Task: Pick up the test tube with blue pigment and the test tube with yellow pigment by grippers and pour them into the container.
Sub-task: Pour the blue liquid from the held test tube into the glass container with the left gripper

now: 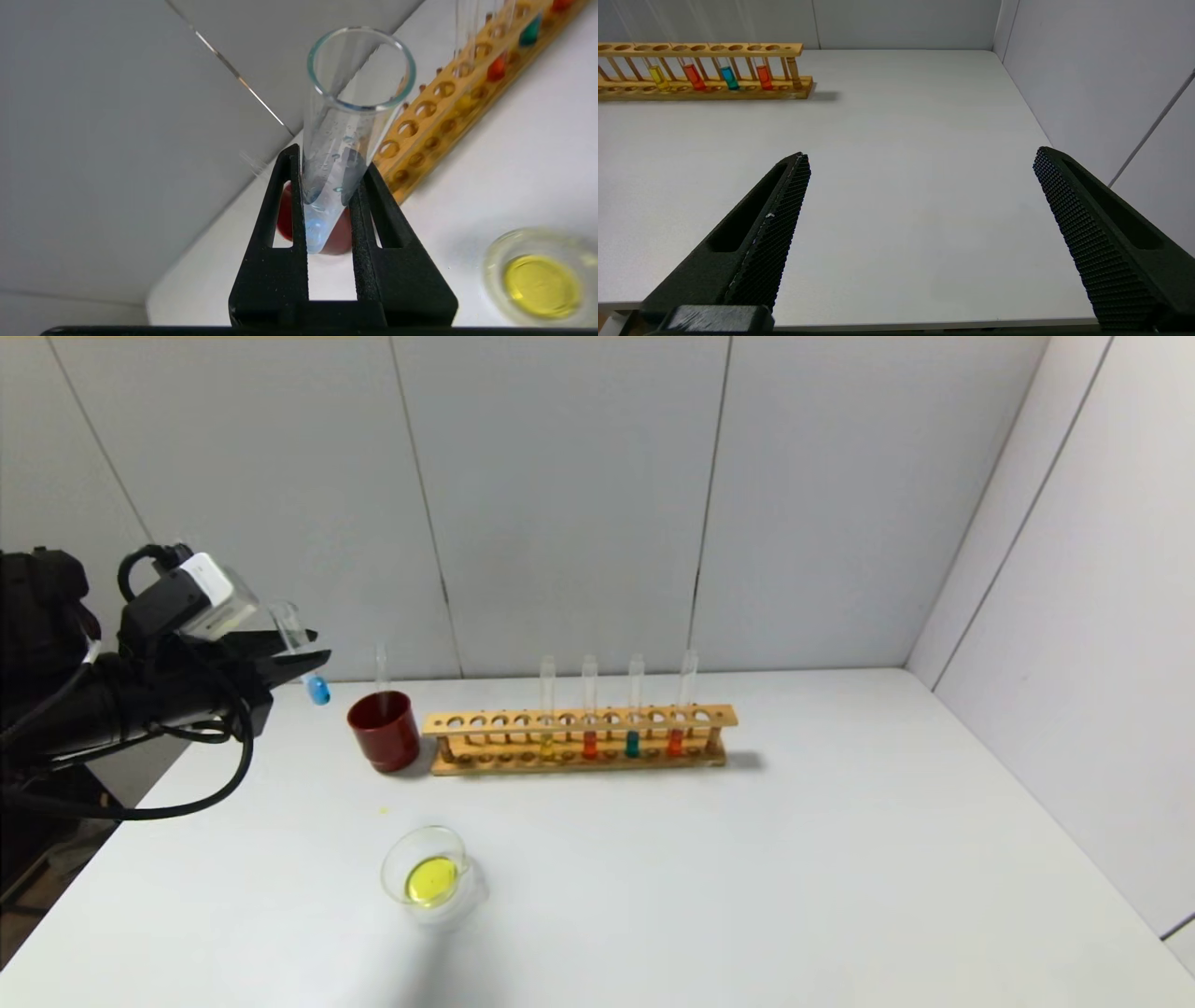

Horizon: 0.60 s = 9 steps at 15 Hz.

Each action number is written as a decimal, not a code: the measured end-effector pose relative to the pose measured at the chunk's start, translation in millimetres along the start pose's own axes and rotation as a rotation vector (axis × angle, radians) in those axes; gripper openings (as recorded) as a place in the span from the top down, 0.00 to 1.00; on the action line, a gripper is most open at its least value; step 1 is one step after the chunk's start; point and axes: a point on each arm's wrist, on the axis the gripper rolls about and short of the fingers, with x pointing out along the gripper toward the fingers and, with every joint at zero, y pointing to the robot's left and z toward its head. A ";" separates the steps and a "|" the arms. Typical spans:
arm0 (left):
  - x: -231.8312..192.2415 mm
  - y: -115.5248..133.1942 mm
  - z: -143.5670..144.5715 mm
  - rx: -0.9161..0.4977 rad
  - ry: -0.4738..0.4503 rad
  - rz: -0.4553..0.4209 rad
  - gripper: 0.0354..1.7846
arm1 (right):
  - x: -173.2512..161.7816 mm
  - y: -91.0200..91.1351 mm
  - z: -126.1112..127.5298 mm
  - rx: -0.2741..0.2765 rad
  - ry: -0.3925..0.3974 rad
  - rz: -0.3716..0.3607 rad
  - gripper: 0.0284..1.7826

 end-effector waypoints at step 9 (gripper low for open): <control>29.5 -4.3 -38.5 0.443 0.055 -0.212 0.84 | 0.0 0.0 0.0 0.000 0.000 0.000 0.02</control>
